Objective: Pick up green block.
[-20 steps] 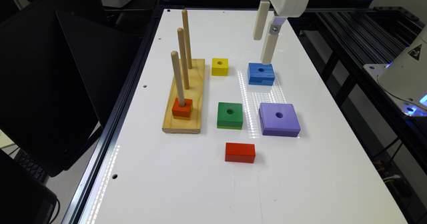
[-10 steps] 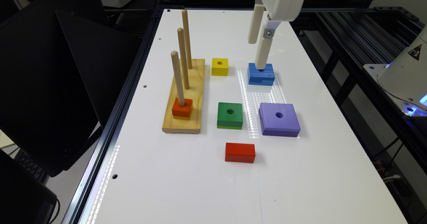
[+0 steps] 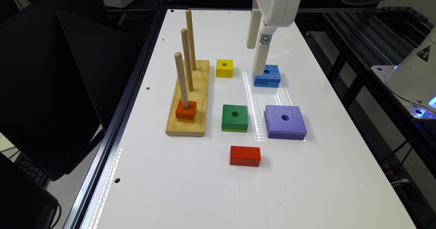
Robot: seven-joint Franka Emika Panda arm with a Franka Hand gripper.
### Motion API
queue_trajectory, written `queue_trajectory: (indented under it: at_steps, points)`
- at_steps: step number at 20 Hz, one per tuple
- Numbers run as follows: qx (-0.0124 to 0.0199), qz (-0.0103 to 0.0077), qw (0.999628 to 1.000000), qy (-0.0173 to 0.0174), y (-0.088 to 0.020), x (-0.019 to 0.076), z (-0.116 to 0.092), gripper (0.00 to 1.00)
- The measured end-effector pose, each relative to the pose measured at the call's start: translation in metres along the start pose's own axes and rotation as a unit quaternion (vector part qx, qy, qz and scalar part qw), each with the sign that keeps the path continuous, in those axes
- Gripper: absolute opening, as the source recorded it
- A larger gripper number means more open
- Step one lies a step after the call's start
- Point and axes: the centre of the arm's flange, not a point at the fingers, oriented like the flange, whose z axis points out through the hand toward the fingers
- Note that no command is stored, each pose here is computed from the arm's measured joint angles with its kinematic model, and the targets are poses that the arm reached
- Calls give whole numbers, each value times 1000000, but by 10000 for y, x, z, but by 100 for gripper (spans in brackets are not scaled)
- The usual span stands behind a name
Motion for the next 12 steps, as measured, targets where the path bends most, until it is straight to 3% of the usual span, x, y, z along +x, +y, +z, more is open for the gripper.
queue_trajectory:
  at_steps: [4,9,12]
  points:
    - [801,1101,999999,-233,-49,-25,2,100]
    - [1742,712,999998,113,-70,-27,-4,100]
    - [3873,223,999992,1094,-104,-25,-18,100]
